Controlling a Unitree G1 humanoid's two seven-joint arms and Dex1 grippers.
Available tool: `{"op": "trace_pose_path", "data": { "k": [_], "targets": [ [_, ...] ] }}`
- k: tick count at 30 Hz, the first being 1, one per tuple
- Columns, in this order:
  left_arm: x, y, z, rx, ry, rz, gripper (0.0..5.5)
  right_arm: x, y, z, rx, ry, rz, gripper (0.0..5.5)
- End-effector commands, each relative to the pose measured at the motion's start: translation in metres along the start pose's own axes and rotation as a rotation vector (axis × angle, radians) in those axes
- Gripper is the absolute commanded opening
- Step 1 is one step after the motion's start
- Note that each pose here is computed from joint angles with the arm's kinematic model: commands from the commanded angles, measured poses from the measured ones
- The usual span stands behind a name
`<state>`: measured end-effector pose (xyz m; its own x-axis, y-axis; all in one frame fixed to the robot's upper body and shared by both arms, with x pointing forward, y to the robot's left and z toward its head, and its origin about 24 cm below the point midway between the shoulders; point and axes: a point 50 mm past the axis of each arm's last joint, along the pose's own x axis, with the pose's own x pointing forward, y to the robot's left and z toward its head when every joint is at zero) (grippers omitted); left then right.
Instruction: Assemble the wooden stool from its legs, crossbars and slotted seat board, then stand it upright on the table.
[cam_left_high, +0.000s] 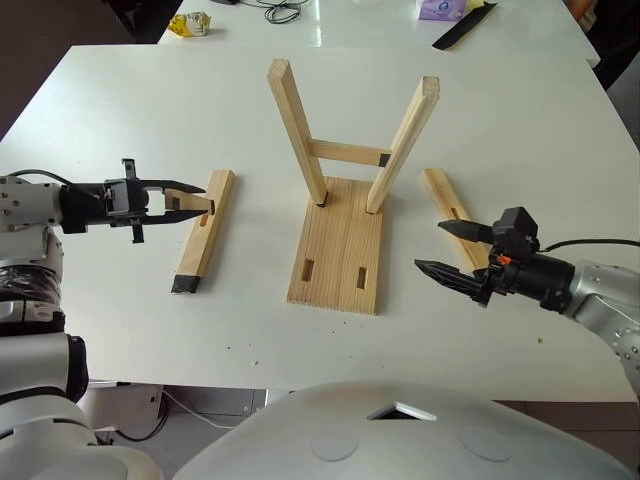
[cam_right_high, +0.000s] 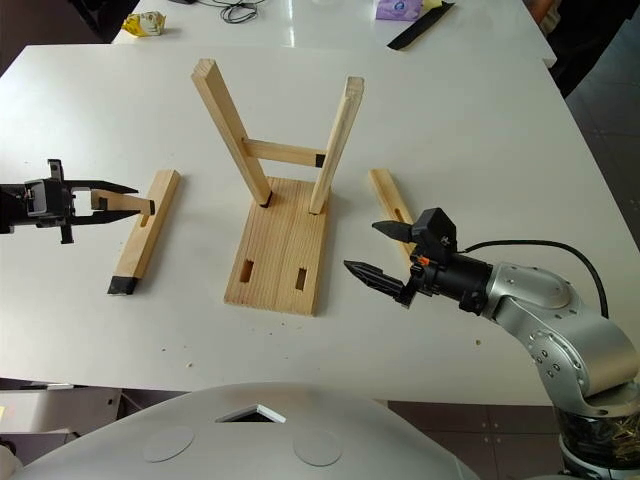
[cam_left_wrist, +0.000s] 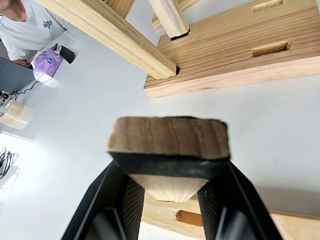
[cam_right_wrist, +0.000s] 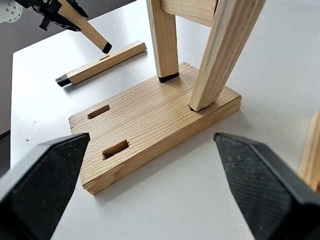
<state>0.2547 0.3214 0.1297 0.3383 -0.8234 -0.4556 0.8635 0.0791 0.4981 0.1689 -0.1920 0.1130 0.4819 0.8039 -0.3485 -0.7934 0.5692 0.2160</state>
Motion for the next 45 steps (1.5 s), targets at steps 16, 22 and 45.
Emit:
{"op": "trace_pose_path", "data": {
  "k": [16, 22, 45],
  "targets": [
    [-0.006, 0.012, 0.002, 0.075, 0.035, 0.016, 1.32, 0.000, 0.001, -0.005, -0.023, 0.047, 0.004, 4.60],
    [-0.007, 0.012, 0.001, 0.066, 0.044, 0.006, 1.32, 0.001, 0.001, -0.007, -0.024, 0.049, -0.001, 4.60],
    [-0.008, -0.036, -0.019, -0.123, 0.025, -0.044, 1.32, -0.005, -0.001, -0.007, -0.028, 0.096, 0.018, 4.60]
  ]
}}
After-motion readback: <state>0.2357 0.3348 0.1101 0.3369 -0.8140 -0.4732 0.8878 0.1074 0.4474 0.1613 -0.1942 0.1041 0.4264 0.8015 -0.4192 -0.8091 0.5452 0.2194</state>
